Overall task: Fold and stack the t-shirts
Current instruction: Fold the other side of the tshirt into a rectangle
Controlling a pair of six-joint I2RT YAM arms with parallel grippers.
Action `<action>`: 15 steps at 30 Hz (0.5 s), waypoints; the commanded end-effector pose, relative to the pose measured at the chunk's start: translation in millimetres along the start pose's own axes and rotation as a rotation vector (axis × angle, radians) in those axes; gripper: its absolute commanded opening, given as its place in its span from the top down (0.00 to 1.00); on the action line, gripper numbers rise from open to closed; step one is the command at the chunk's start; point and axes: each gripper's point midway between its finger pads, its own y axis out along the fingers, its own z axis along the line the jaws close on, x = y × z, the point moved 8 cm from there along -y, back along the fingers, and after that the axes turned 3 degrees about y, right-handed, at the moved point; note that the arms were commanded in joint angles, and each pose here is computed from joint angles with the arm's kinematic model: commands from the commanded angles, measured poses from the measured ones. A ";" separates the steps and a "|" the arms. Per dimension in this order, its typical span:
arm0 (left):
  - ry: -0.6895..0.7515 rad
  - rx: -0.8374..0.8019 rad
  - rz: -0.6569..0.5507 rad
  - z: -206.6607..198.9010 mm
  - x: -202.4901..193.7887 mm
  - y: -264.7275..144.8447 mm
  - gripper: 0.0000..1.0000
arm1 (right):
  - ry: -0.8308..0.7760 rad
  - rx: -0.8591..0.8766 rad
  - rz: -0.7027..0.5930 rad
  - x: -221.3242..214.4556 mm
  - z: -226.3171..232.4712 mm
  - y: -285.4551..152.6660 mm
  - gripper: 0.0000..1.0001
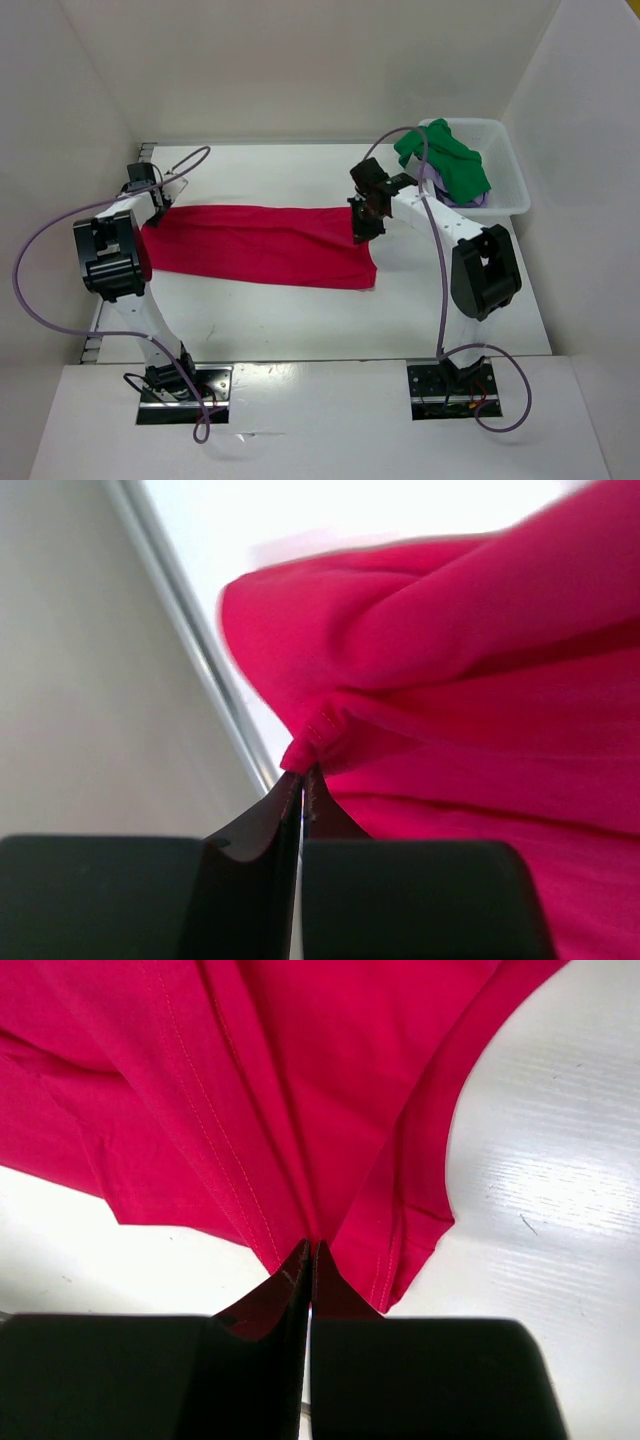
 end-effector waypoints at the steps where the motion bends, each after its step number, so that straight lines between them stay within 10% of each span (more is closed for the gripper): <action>1: 0.043 0.019 -0.017 1.2 3.9 -5.1 1.00 | -0.015 0.023 -0.005 -6.5 3.3 -16.6 1.00; 15: 0.141 -0.052 0.047 -7.6 -5.7 0.6 1.00 | -0.030 0.067 0.035 -23.2 8.0 -33.8 1.00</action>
